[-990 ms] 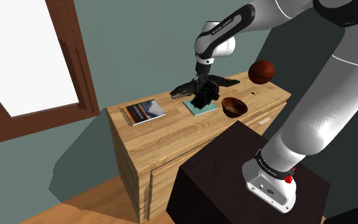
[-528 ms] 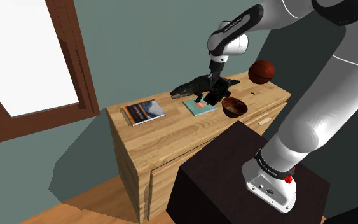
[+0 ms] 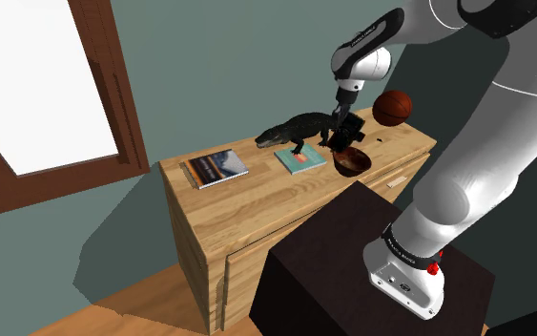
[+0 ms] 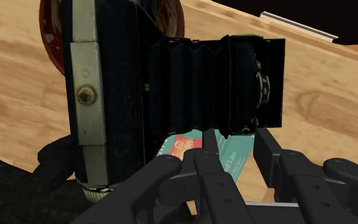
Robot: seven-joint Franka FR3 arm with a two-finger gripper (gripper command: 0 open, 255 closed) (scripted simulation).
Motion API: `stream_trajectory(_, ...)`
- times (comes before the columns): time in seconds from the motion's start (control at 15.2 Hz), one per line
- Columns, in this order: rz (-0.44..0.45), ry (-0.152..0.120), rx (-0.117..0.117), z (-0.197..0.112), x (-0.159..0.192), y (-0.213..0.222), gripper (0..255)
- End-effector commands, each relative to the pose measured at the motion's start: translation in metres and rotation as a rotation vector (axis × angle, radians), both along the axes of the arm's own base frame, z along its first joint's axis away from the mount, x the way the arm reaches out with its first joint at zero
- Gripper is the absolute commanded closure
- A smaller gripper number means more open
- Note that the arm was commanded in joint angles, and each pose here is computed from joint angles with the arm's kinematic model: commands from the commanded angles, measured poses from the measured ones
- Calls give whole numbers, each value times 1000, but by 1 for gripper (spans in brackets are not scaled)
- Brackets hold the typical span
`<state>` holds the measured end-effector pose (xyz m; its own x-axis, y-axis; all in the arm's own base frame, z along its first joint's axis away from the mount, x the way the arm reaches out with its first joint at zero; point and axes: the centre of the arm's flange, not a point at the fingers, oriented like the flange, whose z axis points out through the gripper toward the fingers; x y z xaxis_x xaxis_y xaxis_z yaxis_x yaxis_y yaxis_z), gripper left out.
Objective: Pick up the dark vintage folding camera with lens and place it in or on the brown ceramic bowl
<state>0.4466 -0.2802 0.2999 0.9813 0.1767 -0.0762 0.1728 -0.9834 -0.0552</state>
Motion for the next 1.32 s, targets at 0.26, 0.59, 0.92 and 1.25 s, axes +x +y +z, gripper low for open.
stream_trajectory(0.26, 2, -1, -1, 5, -20, -77, 255)
stream_trajectory(0.59, 2, -1, -1, 2, -32, -119, 255)
stream_trajectory(0.92, 2, -1, -1, -25, -32, -119, 255)
stream_trajectory(1.25, 2, -1, -1, -51, -32, -119, 255)
